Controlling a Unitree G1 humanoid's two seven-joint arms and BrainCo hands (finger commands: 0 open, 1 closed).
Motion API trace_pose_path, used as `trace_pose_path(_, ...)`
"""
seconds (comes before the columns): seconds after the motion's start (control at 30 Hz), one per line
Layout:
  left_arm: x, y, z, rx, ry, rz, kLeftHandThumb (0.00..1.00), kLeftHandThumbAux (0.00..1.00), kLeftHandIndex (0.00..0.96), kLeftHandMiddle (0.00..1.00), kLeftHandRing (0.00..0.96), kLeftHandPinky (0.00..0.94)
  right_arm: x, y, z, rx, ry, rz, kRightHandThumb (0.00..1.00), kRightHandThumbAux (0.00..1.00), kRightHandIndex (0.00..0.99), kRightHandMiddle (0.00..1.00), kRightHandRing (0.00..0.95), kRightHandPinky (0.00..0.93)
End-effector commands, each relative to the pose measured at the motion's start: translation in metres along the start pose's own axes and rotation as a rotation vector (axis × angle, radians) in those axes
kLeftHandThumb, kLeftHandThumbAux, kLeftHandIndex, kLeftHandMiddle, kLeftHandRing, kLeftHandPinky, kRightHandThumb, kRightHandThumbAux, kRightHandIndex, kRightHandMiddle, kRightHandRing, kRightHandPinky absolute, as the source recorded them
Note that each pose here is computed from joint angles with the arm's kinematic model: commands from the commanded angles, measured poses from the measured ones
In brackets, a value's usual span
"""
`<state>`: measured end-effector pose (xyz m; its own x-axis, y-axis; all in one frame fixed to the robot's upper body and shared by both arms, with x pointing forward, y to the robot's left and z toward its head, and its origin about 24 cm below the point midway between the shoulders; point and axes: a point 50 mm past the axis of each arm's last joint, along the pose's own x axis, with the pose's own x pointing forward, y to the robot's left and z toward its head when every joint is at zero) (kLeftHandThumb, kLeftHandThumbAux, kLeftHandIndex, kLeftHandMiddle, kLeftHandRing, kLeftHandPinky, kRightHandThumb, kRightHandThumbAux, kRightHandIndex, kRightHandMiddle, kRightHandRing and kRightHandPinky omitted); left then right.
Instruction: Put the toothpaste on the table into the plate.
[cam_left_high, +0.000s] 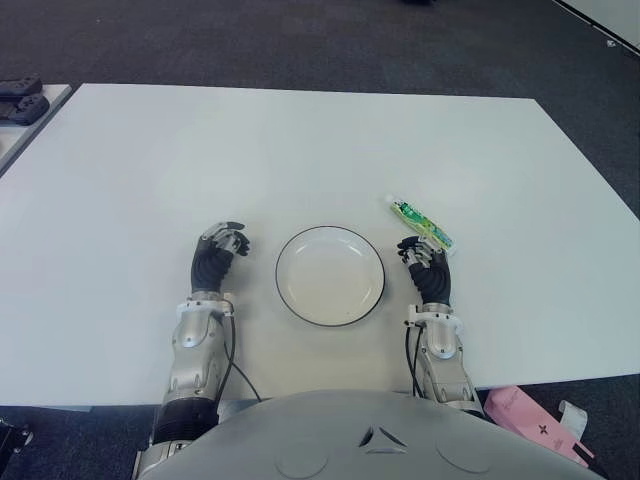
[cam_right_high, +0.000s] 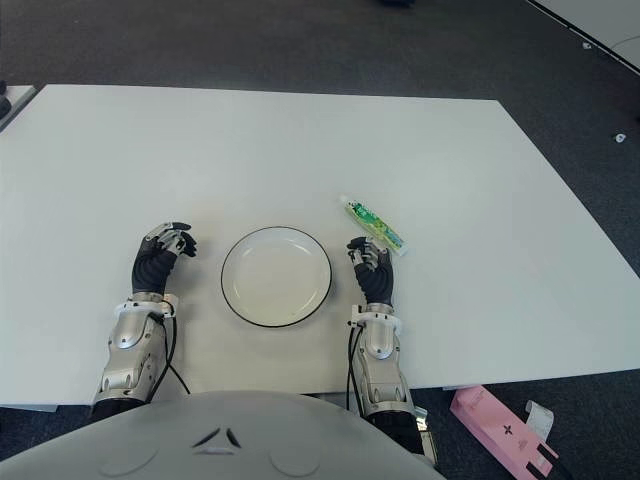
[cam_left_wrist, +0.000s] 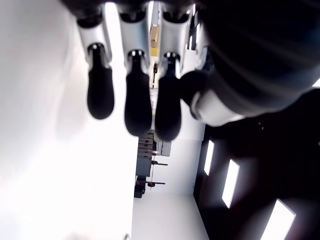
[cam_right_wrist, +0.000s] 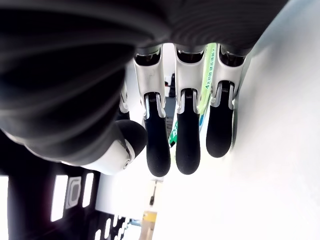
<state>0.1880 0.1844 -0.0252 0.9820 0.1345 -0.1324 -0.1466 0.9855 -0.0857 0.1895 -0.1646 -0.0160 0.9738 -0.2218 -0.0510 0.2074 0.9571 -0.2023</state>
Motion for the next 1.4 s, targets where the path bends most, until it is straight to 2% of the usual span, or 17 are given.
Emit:
trace_pose_path(0.03, -0.008, 0.001, -0.015, 0.006, 0.094, 0.016, 0.703, 0.720, 0.431, 0.595, 0.601, 0.572, -0.001, 0.000, -0.002, -0.011, 0.018, 0.000, 0.693, 0.737, 0.421, 0.480, 0.463, 0.430)
trace_pose_path(0.4, -0.009, 0.000, -0.015, 0.010, 0.088, 0.011, 0.703, 0.719, 0.432, 0.592, 0.598, 0.572, -0.001, -0.001, -0.002, -0.016, 0.010, 0.007, 0.691, 0.738, 0.421, 0.477, 0.467, 0.464)
trace_pose_path(0.57, -0.008, 0.000, -0.016, -0.002, 0.090, 0.009, 0.703, 0.719, 0.432, 0.591, 0.598, 0.571, -0.001, -0.001, 0.002, -0.025, -0.008, 0.010, 0.690, 0.738, 0.419, 0.471, 0.461, 0.447)
trace_pose_path(1.07, -0.008, 0.001, -0.016, 0.011, 0.095, 0.021, 0.703, 0.719, 0.432, 0.595, 0.597, 0.569, 0.004, -0.014, 0.041, -0.149, -0.258, 0.035, 0.690, 0.737, 0.415, 0.424, 0.405, 0.359)
trace_pose_path(1.2, -0.008, 0.001, -0.016, 0.008, 0.090, 0.019, 0.703, 0.719, 0.431, 0.591, 0.597, 0.570, 0.008, -0.020, 0.055, -0.167, -0.344, 0.018, 0.697, 0.734, 0.414, 0.409, 0.394, 0.364)
trace_pose_path(1.4, -0.007, 0.000, -0.016, 0.008, 0.086, 0.020, 0.703, 0.719, 0.431, 0.592, 0.594, 0.566, 0.018, -0.029, 0.069, -0.214, -0.419, 0.000, 0.705, 0.732, 0.412, 0.415, 0.397, 0.369)
